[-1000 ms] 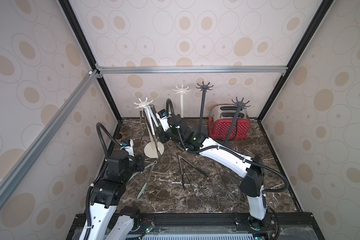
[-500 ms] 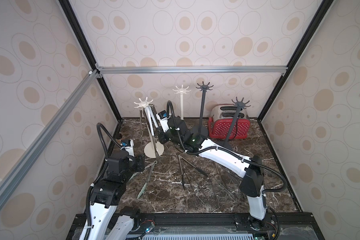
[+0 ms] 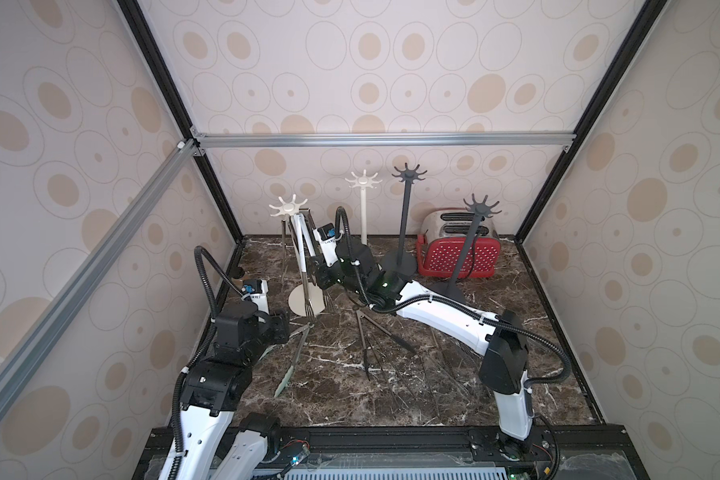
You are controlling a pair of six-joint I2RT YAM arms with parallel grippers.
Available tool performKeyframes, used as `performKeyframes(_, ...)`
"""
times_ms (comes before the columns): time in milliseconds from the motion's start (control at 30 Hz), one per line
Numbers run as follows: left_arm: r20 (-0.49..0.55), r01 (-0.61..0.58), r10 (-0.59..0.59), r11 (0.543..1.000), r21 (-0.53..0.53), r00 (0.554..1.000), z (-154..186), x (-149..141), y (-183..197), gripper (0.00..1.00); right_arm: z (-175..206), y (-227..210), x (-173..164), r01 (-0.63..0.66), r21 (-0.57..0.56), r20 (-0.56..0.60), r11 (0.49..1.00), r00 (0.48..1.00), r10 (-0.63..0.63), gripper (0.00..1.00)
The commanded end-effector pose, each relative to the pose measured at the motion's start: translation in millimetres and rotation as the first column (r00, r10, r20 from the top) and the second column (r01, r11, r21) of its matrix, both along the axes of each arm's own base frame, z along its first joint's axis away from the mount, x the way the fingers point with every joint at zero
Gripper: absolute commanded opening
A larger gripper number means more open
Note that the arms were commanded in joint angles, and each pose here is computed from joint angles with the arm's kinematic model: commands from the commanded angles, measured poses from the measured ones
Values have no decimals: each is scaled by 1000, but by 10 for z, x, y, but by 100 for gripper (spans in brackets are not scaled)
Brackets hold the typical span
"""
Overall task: Hang food tongs on kitchen utensil racks
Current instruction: Hang the food tongs on the rack.
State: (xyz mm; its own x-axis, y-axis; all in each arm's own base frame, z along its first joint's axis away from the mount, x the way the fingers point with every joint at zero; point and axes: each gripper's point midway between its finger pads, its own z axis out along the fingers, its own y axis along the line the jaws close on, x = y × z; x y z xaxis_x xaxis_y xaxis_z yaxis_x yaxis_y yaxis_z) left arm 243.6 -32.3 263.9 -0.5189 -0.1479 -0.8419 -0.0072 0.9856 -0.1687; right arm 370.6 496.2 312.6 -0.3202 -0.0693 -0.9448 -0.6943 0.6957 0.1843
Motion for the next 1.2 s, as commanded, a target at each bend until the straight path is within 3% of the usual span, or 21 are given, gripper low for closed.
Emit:
performKeyframes(0, 17, -1, 0, 1000, 15, 1000, 38, -10, 23, 51, -654, -55, -5, 8, -114, -132, 993, 991, -23, 0)
performKeyframes(667, 24, -3, 2, 1000, 17, 1000, 43, -34, 33, 52, -902, -130, -95, 1, -131, -189, 991, 982, -26, 0)
performKeyframes(1167, 23, -4, 4, 1000, 18, 1000, 29, -26, 34, 53, -898, -151, -86, 7, -144, -187, 989, 982, -34, 12)
